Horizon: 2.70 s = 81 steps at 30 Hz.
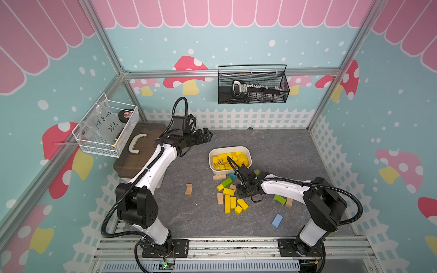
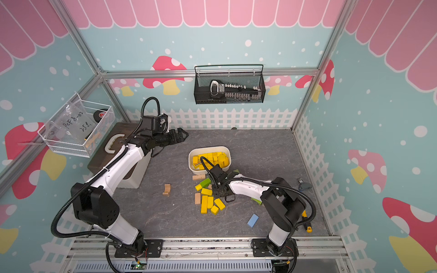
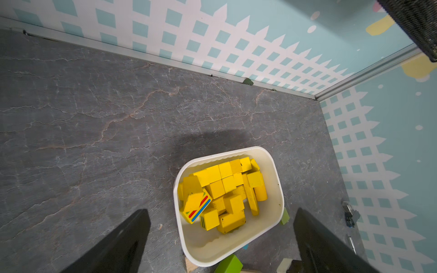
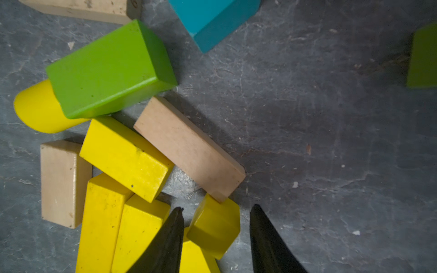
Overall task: Pick out the yellow building blocks
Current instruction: Pick up the building block from the center of the board, then place the building block in the storage box.
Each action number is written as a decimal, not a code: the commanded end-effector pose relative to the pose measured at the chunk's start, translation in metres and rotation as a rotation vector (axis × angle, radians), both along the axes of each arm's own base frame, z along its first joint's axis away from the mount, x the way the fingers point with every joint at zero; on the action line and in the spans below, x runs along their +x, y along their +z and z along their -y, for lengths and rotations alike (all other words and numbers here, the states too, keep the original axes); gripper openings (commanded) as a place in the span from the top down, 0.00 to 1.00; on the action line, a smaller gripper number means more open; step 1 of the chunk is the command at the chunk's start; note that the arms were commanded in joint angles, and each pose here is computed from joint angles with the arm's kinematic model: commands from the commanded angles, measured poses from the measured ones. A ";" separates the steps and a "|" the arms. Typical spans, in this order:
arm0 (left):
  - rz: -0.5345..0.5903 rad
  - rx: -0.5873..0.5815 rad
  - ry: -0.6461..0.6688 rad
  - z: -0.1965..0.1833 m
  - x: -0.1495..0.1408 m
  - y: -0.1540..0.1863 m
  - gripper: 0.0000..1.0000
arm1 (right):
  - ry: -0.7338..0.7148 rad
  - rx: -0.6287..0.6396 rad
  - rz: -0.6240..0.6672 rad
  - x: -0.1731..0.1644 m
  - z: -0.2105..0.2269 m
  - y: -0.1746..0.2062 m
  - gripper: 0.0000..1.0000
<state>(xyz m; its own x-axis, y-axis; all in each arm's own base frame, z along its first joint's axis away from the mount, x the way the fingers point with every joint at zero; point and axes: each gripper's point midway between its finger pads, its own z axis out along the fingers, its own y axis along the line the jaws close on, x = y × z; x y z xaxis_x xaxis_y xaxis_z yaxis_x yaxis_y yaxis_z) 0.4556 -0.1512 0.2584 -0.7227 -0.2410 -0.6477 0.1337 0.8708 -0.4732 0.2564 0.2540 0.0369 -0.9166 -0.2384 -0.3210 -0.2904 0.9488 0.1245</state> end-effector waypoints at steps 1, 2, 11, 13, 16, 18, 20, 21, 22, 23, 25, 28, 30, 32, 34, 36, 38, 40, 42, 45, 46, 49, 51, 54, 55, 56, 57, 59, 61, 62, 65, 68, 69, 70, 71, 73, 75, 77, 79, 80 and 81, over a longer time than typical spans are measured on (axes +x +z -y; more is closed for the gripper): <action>0.021 0.081 0.021 -0.008 -0.002 0.008 0.00 | -0.015 -0.021 0.005 -0.003 0.005 0.001 0.55; 0.023 0.100 0.026 -0.009 -0.004 0.009 0.00 | -0.017 -0.020 0.005 -0.003 0.006 0.001 0.55; 0.111 0.259 0.081 -0.021 -0.018 0.028 0.01 | -0.064 -0.047 -0.010 -0.006 0.015 -0.002 0.63; 0.119 0.263 0.081 -0.019 -0.019 0.030 0.01 | -0.074 -0.050 -0.015 -0.008 0.016 -0.003 0.63; 0.126 0.254 0.071 -0.016 -0.020 0.029 0.00 | -0.084 -0.053 -0.009 -0.008 0.019 -0.002 0.63; 0.135 0.248 0.070 -0.016 -0.021 0.030 0.00 | -0.084 -0.053 -0.010 -0.009 0.019 -0.002 0.63; 0.148 0.248 0.084 -0.018 -0.022 0.031 0.00 | -0.085 -0.051 -0.007 -0.008 0.019 -0.001 0.64; 0.156 0.248 0.094 -0.020 -0.022 0.033 0.01 | -0.085 -0.050 -0.006 -0.008 0.019 -0.001 0.66; 0.160 0.248 0.100 -0.021 -0.023 0.033 0.00 | -0.086 -0.049 -0.005 -0.008 0.019 0.000 0.68; 0.165 0.246 0.100 -0.021 -0.024 0.034 0.00 | -0.086 -0.049 -0.006 -0.009 0.020 -0.001 0.69; 0.169 0.246 0.099 -0.020 -0.024 0.034 0.00 | -0.085 -0.046 -0.005 -0.009 0.019 0.000 0.71; 0.163 0.249 0.097 -0.019 -0.023 0.032 0.00 | -0.082 -0.042 -0.001 -0.008 0.019 0.000 0.74; 0.159 0.251 0.096 -0.019 -0.023 0.031 0.00 | -0.083 -0.039 0.006 -0.007 0.019 0.002 0.78; 0.160 0.251 0.089 -0.018 -0.022 0.030 0.01 | -0.087 -0.034 0.018 -0.006 0.019 0.005 0.80; 0.161 0.250 0.080 -0.016 -0.022 0.029 0.00 | -0.091 -0.023 0.038 -0.004 0.019 0.011 0.80; 0.167 0.230 0.058 -0.011 -0.023 0.030 0.00 | -0.086 -0.002 0.069 0.000 0.017 0.024 0.80; 0.167 0.197 0.024 -0.003 -0.024 0.030 0.00 | -0.085 0.015 0.102 0.006 0.015 0.038 0.80; 0.164 0.162 -0.011 0.005 -0.025 0.032 0.00 | -0.079 0.025 0.133 0.013 0.012 0.052 0.80; 0.159 0.148 -0.010 0.007 -0.025 0.031 0.00 | -0.076 0.033 0.153 0.022 0.007 0.064 0.80; 0.171 0.121 -0.027 0.011 -0.026 0.035 0.00 | -0.060 0.068 0.171 0.038 -0.009 0.079 0.80; 0.177 0.115 -0.031 0.012 -0.026 0.035 0.01 | -0.054 0.077 0.172 0.044 -0.014 0.082 0.80; 0.193 0.101 -0.022 0.012 -0.026 0.034 0.00 | -0.036 0.096 0.175 0.064 -0.033 0.095 0.81; 0.201 0.095 -0.024 0.013 -0.026 0.034 0.00 | -0.024 0.109 0.184 0.079 -0.046 0.100 0.80; 0.214 0.094 -0.021 0.012 -0.028 0.040 0.00 | -0.012 0.149 0.182 0.100 -0.067 0.106 0.81; 0.225 0.099 -0.011 0.009 -0.029 0.043 0.00 | -0.008 0.164 0.172 0.105 -0.074 0.105 0.81; 0.235 0.103 0.003 0.007 -0.029 0.046 0.00 | -0.006 0.183 0.162 0.110 -0.081 0.104 0.81; 0.242 0.108 0.015 0.003 -0.029 0.047 0.00 | -0.002 0.193 0.142 0.115 -0.089 0.097 0.81; 0.244 0.118 0.031 -0.002 -0.030 0.048 0.00 | 0.003 0.223 0.119 0.123 -0.102 0.093 0.81; 0.226 0.140 0.058 -0.009 -0.030 0.047 0.01 | 0.008 0.249 0.103 0.129 -0.113 0.090 0.81; 0.214 0.148 0.067 -0.012 -0.029 0.046 0.00 | 0.011 0.256 0.095 0.132 -0.118 0.087 0.81; 0.200 0.157 0.058 -0.013 -0.029 0.045 0.00 | 0.011 0.280 0.069 0.137 -0.129 0.081 0.81; 0.192 0.161 0.084 -0.020 -0.027 0.044 0.00 | 0.013 0.295 0.045 0.140 -0.137 0.072 0.81; 0.192 0.161 0.097 -0.024 -0.026 0.044 0.00 | 0.013 0.296 0.041 0.140 -0.139 0.070 0.81; 0.189 0.160 0.112 -0.028 -0.026 0.043 0.00 | 0.011 0.297 0.036 0.141 -0.140 0.068 0.81; 0.190 0.155 0.121 -0.031 -0.025 0.044 0.00 | 0.009 0.297 0.033 0.142 -0.141 0.066 0.80; 0.190 0.143 0.132 -0.034 -0.025 0.044 0.01 | 0.009 0.299 0.027 0.142 -0.142 0.064 0.79; 0.198 0.130 0.140 -0.037 -0.025 0.046 0.00 | 0.010 0.303 0.021 0.142 -0.144 0.063 0.78; 0.199 0.123 0.146 -0.038 -0.024 0.045 0.00 | 0.008 0.303 0.018 0.143 -0.144 0.061 0.75; 0.195 0.122 0.151 -0.039 -0.024 0.044 0.00 | 0.007 0.303 0.018 0.143 -0.144 0.061 0.73; 0.193 0.120 0.152 -0.039 -0.024 0.043 0.00 | 0.008 0.305 0.018 0.142 -0.145 0.061 0.71; 0.192 0.120 0.151 -0.039 -0.023 0.043 0.00 | 0.008 0.305 0.018 0.142 -0.145 0.061 0.69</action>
